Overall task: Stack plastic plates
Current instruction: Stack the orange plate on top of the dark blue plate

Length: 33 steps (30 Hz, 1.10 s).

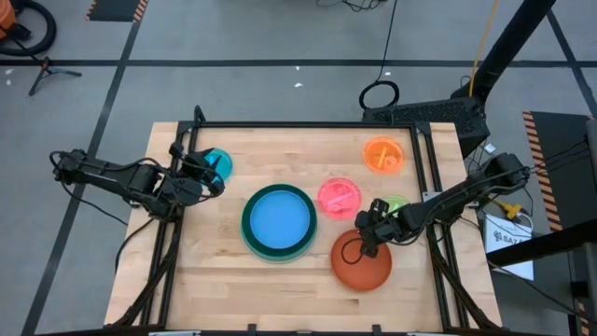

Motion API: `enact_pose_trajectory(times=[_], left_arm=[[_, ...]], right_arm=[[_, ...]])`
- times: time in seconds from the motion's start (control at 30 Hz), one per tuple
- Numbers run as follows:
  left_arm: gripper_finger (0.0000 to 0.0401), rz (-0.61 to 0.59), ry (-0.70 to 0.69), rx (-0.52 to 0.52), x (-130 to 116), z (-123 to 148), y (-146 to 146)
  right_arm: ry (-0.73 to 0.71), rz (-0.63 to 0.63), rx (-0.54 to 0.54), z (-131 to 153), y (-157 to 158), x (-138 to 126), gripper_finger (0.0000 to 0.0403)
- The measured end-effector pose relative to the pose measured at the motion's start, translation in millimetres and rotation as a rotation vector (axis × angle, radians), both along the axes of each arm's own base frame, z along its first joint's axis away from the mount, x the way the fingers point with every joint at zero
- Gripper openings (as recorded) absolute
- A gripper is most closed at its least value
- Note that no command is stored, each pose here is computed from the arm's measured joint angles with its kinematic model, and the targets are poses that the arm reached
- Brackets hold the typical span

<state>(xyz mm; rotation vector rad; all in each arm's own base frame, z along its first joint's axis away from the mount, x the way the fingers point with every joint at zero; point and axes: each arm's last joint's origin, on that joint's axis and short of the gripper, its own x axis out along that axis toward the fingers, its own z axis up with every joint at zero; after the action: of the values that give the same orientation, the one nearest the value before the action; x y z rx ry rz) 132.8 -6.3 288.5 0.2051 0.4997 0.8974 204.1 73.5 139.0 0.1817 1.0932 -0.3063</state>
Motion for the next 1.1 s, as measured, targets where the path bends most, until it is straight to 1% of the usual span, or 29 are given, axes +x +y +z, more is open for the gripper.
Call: enact_pose_trajectory(times=[0.07, 0.17, 0.3, 0.47, 0.5, 0.63, 0.73, 0.93, 1.1], left_arm=[[0.0145, 0.0, 0.0, 0.0, -0.1, 0.0, 0.0], [0.0145, 0.0, 0.0, 0.0, 0.0, -0.1, 0.0], [0.0145, 0.0, 0.0, 0.0, 0.0, -0.1, 0.0], [0.0145, 0.0, 0.0, 0.0, 0.0, -0.1, 0.0], [0.0145, 0.0, 0.001, 0.0, 0.0, -0.1, 0.0], [0.0145, 0.0, 0.001, 0.001, 0.0, -0.1, 0.0], [0.0145, 0.0, 0.001, 0.0, 0.0, -0.1, 0.0], [0.0145, 0.002, -0.003, -0.002, 0.0, -0.1, 0.0], [0.0145, 0.002, -0.005, -0.004, 0.0, -0.1, 0.0]], right_arm=[[-0.006, 0.011, 0.008, -2.1, 1.2, 1.9, 0.0156], [-0.025, 0.027, 0.026, -1.4, 2.6, 4.2, 0.0136], [-0.027, 0.027, 0.026, -0.9, 2.4, 4.1, 0.0089], [-0.041, 0.022, 0.04, 0.9, 2.8, 4.6, 0.0017], [-0.044, 0.025, 0.049, 2.0, 3.0, 4.6, 0.0011], [-0.055, 0.016, 0.079, 7.0, 2.6, 2.6, 0.0015], [-0.085, 0.02, 0.113, 15.5, 2.1, -0.1, 0.0007], [-0.216, 0.021, 0.159, 37.9, -1.1, -3.0, 0.0004], [-0.317, -0.013, 0.188, 53.4, -9.2, -3.8, 0.0003]])
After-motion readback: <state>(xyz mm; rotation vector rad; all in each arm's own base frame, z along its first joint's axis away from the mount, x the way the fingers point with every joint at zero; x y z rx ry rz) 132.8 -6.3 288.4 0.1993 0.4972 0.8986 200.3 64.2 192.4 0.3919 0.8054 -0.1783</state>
